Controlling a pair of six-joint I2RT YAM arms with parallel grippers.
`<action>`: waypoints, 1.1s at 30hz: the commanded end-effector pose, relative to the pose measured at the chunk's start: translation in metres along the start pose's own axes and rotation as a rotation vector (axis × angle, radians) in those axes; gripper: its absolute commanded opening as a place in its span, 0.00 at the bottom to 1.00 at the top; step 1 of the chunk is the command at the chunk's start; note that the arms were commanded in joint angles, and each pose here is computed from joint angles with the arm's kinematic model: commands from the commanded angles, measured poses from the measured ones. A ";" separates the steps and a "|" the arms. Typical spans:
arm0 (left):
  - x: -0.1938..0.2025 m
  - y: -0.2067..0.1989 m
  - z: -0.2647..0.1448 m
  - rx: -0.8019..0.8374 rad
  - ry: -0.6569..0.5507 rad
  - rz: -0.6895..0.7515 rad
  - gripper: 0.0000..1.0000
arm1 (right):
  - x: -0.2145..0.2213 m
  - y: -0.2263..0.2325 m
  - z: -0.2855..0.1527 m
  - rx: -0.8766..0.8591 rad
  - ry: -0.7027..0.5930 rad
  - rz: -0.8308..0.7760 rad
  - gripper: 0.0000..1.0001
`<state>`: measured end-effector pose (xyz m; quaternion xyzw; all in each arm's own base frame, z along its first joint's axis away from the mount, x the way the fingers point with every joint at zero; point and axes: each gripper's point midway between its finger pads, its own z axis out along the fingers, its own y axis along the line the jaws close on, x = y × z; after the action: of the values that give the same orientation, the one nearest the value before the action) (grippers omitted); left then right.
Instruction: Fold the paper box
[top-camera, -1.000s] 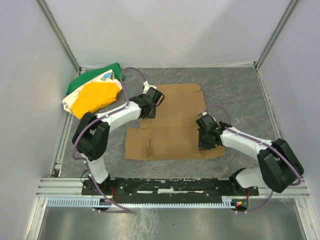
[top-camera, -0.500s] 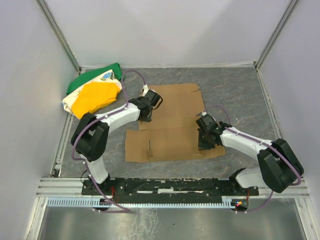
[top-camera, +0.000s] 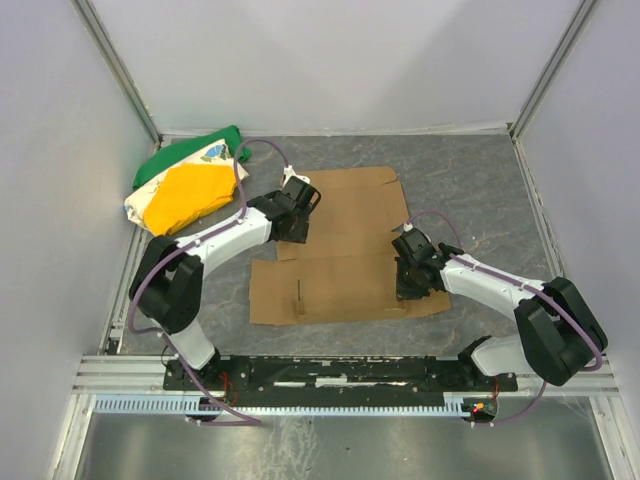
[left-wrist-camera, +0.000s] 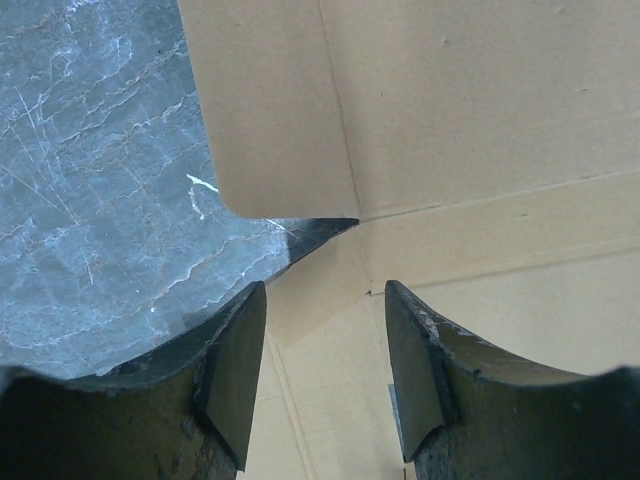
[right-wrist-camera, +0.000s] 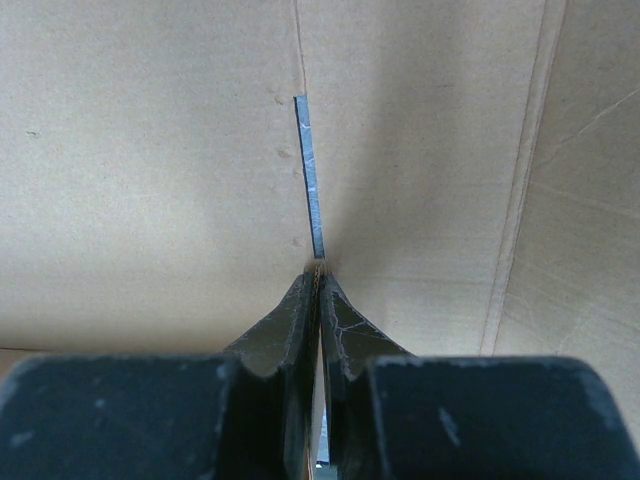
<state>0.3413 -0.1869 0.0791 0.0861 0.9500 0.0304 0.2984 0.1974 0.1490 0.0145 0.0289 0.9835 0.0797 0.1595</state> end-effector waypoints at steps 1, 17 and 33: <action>-0.010 0.004 -0.015 0.057 -0.035 0.002 0.58 | -0.008 0.007 -0.001 -0.029 -0.029 -0.002 0.14; 0.009 0.007 0.007 0.098 0.034 -0.059 0.53 | -0.007 0.007 0.000 -0.034 -0.027 -0.005 0.14; 0.030 -0.019 0.005 0.227 0.086 -0.172 0.15 | -0.008 0.011 0.001 -0.046 -0.026 0.005 0.14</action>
<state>0.3151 -0.1919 0.0500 0.0665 0.9664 -0.0753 0.2366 0.1992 0.1525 0.0154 0.0283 0.9824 0.0881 0.1622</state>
